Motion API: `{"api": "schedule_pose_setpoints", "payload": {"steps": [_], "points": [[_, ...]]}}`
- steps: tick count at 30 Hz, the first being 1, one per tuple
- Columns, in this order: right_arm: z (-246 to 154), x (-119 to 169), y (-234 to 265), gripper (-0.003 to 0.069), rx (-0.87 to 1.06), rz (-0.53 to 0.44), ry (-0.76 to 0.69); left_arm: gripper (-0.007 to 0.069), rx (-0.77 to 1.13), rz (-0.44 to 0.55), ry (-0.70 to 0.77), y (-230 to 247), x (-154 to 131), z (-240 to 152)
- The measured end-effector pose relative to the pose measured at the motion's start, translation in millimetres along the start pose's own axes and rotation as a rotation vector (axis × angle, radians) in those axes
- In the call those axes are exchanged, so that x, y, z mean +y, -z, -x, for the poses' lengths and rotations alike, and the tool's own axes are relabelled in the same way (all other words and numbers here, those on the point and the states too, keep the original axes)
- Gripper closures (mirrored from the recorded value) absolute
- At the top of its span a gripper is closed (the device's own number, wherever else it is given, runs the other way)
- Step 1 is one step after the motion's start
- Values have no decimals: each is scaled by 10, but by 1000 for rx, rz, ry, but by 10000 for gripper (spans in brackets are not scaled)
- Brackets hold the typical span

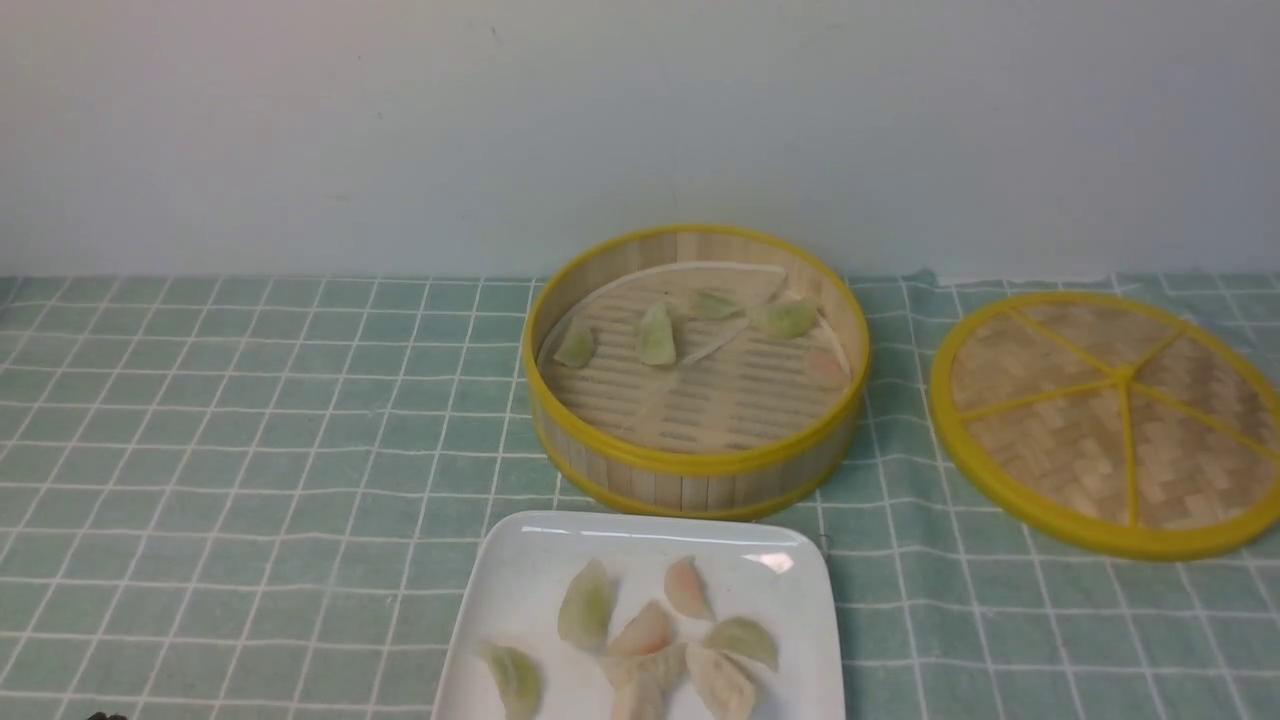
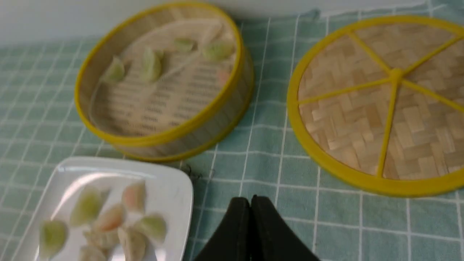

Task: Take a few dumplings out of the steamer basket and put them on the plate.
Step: Use the right arm to grab a dumpling from inside the steamer

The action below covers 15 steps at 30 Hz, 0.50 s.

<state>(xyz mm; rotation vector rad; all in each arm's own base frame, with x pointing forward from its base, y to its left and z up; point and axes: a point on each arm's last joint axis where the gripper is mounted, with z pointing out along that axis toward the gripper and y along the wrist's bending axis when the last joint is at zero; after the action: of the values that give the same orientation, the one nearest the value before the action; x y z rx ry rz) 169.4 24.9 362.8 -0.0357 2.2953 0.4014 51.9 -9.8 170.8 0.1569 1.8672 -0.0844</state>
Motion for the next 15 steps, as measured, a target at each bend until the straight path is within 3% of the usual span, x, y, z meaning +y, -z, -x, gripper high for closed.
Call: {"api": "schedule_pose_setpoints", "payload": {"steps": [6,15], "points": [[522,118,-466,672,152,63,132,631,0,0,0,0,0,0],[687,589,-1109,664,292,31,328,631,0,0,0,0,0,0]]}}
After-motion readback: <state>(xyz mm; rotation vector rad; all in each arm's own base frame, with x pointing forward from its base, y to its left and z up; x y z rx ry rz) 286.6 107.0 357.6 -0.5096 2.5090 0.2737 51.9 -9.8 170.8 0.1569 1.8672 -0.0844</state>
